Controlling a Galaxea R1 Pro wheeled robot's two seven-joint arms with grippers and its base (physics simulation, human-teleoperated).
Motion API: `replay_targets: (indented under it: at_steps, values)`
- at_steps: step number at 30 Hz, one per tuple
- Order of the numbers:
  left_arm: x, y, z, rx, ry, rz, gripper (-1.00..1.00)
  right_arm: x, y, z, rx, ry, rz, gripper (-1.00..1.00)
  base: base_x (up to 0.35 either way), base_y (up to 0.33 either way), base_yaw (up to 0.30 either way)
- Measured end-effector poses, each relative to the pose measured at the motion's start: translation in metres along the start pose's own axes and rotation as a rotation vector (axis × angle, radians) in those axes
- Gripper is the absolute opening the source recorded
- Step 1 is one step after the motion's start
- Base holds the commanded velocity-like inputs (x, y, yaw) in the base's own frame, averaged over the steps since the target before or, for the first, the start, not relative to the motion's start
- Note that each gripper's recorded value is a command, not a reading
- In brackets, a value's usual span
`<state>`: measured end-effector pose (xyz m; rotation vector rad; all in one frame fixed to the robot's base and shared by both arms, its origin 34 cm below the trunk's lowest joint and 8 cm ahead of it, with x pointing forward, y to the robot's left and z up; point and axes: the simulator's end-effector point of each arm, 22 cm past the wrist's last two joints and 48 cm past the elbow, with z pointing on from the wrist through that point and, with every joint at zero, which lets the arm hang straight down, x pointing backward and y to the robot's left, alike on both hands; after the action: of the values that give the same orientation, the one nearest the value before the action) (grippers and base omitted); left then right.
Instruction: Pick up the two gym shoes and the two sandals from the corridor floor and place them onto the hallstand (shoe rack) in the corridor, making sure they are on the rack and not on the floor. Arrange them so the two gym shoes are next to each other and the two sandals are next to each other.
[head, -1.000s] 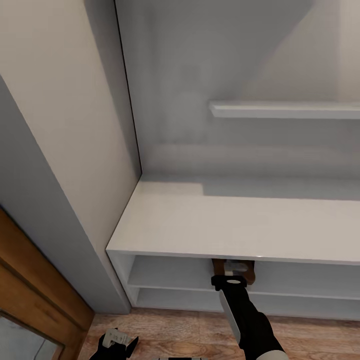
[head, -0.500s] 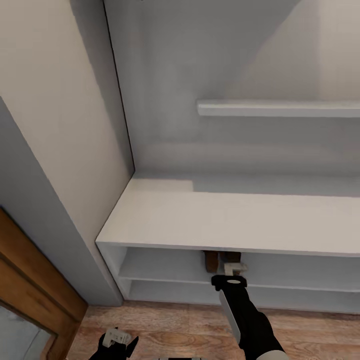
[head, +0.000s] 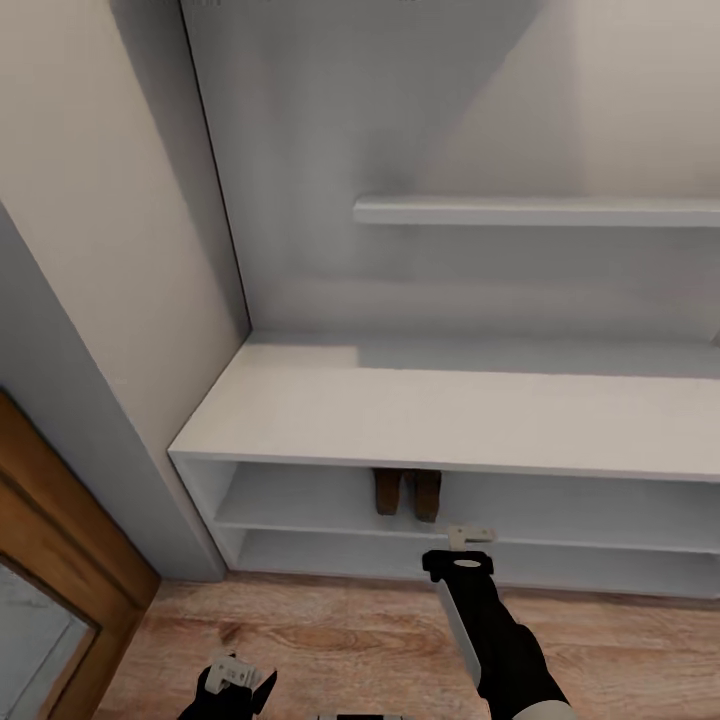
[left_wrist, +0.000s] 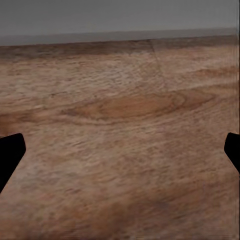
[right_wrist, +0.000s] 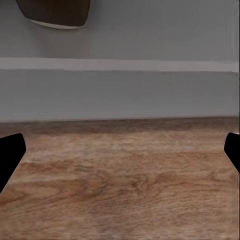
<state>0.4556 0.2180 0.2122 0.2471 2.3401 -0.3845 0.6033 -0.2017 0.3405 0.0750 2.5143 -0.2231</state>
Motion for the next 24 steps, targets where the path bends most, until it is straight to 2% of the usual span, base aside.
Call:
replay_targets:
  at_steps: [17,23,24]
  values:
    - [0.0,0.001,0.0,-0.003,-0.001,-0.001,1.0,0.002,0.0,0.001,0.001,0.004,-0.005,1.0,-0.297,-0.123,0.0]
    - [0.0,0.002,0.0,-0.004,-0.001,-0.001,1.0,0.02,0.002,0.006,-0.001,0.04,-0.018,1.0,-0.311,-0.094,0.0]
    - [0.0,0.002,0.0,-0.004,-0.001,-0.001,1.0,0.032,0.004,0.009,-0.002,0.065,-0.026,1.0,-0.312,-0.093,0.0]
